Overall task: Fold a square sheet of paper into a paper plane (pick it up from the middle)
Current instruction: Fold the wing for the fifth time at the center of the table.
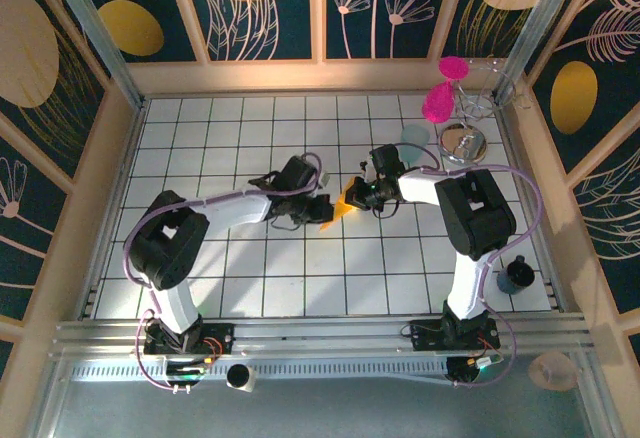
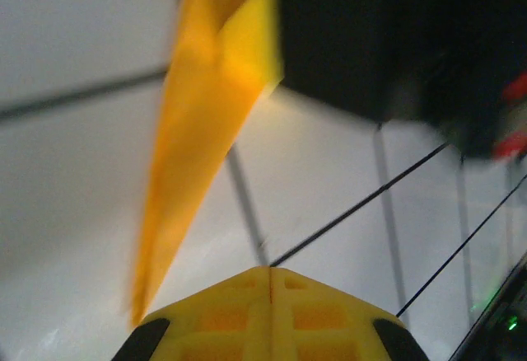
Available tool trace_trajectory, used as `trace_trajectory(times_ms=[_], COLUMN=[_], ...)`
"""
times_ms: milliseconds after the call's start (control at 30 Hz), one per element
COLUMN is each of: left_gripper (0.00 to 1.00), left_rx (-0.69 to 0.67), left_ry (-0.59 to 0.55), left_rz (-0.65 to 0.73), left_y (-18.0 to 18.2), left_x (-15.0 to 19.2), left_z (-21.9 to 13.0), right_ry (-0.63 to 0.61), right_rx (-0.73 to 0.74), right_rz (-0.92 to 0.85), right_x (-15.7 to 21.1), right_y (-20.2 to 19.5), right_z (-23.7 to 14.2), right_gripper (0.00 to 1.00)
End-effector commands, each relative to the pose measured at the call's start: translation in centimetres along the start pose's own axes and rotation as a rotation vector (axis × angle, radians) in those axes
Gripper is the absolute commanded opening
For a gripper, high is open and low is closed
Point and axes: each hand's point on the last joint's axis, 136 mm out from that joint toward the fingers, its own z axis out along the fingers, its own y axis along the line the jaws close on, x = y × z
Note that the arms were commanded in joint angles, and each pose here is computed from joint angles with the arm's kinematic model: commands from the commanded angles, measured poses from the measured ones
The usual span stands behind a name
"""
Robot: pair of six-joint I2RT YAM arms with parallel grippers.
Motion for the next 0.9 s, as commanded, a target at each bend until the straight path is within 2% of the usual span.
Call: trace_trajectory(times_ms=[0, 200, 467, 700, 867], left_gripper=[0.00, 0.00, 0.00, 0.00, 0.00], left_rx=[-0.029, 0.007, -0.022, -0.150, -0.158], left_ry=[-0.001, 0.042, 0.103, 0.180, 0.256], left_rz=[-0.005, -0.021, -0.031, -0.033, -0.078], left_y=[0.8, 1.0, 2.7, 6.6, 8.5], left_x=[-1.3, -1.9, -0.3, 3.1, 6.8], left_z=[2.0, 4.3, 5.8, 5.6, 5.0], right_ry=[0.076, 0.080, 0.081, 0.085, 0.086], right_rx=[0.126, 0.116, 0.121, 0.157, 0.171], right_rz=[0.072, 0.069, 0.072, 0.084, 0.088], right_x=[2.7, 2.6, 2.6, 2.8, 2.8], right_y=[-4.6, -4.4, -4.6, -5.5, -5.8], right_z=[1.5, 1.5, 1.6, 1.7, 1.6], right_gripper=[0.06, 0.05, 0.04, 0.04, 0.04])
